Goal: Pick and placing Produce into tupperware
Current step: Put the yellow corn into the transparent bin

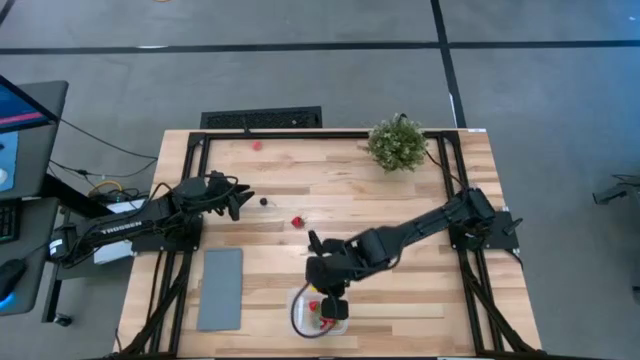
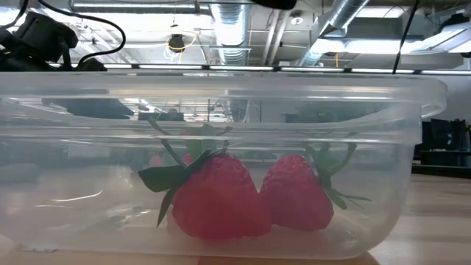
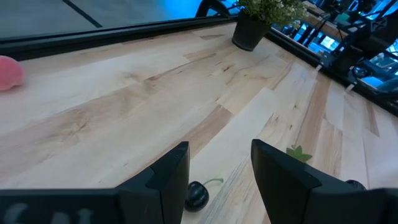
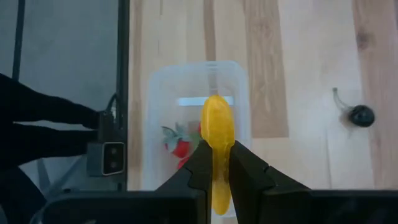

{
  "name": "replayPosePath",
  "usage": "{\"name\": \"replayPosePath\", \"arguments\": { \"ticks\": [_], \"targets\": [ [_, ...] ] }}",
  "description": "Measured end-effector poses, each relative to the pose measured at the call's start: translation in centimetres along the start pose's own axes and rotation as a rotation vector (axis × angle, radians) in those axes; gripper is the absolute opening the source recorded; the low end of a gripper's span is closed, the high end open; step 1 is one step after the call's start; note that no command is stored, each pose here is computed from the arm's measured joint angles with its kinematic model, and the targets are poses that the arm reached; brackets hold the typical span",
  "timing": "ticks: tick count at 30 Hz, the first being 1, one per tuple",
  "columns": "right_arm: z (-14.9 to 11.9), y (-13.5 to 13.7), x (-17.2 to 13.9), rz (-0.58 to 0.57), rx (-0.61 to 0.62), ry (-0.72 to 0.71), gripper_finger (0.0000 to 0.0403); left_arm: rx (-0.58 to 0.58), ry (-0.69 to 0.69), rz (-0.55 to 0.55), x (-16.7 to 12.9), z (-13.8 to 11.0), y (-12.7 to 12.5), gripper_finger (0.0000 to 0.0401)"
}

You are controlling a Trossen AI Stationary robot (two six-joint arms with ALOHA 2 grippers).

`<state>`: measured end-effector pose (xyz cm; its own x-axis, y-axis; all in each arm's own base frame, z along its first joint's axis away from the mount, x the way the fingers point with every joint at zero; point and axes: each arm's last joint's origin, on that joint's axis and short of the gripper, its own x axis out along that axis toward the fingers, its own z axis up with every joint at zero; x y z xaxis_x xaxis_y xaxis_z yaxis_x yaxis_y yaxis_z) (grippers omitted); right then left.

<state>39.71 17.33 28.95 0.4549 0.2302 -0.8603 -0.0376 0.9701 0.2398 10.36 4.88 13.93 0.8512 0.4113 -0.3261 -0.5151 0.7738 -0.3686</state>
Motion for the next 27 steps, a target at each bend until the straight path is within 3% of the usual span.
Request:
{"name": "replayPosePath", "arguments": {
  "ticks": [8, 16, 27],
  "targets": [
    [-1.3, 1.5, 0.8, -0.052, 0.053, -0.012, 0.0058, -0.003, 0.004, 0.001, 0.0, 0.0, 0.0, 0.0163],
    [-2.7, 0.7, 2.8, -0.085, 0.095, 0.035, 0.0058, -0.002, 0.004, 0.001, 0.0, 0.0, 0.0, 0.0163],
    [-3.8, 0.5, 5.1, -0.038, 0.092, 0.015, 0.0058, -0.002, 0.005, 0.001, 0.0, 0.0, 0.0, 0.0163]
  ]
}}
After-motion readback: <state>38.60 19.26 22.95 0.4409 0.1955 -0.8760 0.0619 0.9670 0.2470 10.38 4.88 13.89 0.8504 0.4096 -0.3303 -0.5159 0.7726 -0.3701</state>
